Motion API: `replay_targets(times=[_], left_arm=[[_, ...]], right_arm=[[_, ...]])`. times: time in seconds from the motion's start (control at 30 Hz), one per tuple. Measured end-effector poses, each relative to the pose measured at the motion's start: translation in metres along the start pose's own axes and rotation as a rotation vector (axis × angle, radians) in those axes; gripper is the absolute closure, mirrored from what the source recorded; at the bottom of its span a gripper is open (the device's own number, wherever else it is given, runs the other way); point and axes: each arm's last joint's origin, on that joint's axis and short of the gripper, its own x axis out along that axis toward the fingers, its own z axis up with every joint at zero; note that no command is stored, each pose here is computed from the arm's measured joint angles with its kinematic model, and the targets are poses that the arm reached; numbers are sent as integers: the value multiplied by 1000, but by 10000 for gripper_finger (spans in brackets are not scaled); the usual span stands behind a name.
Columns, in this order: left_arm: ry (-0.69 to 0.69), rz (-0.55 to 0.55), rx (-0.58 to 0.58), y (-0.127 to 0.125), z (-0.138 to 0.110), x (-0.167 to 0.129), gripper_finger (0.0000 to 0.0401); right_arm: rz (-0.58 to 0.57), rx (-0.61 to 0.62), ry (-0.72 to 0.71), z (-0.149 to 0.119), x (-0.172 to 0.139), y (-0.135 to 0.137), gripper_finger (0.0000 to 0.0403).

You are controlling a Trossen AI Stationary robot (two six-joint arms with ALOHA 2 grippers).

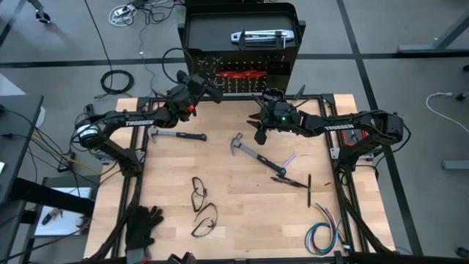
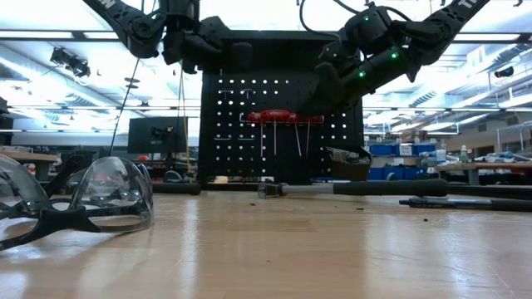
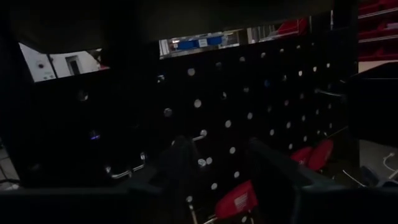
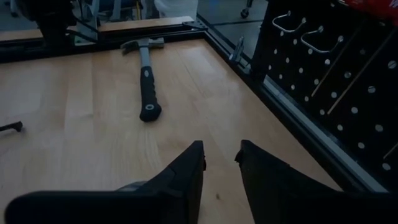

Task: Hang tools onto peg board
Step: Adjust the top left hook

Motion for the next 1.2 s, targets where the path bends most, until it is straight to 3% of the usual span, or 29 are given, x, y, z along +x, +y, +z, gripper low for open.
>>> replay_targets(times=[1.2], left_arm=[[9, -215, -134, -12, -5, -1, 247]], right_arm=[[-2, 5, -1, 0, 0, 0, 301]])
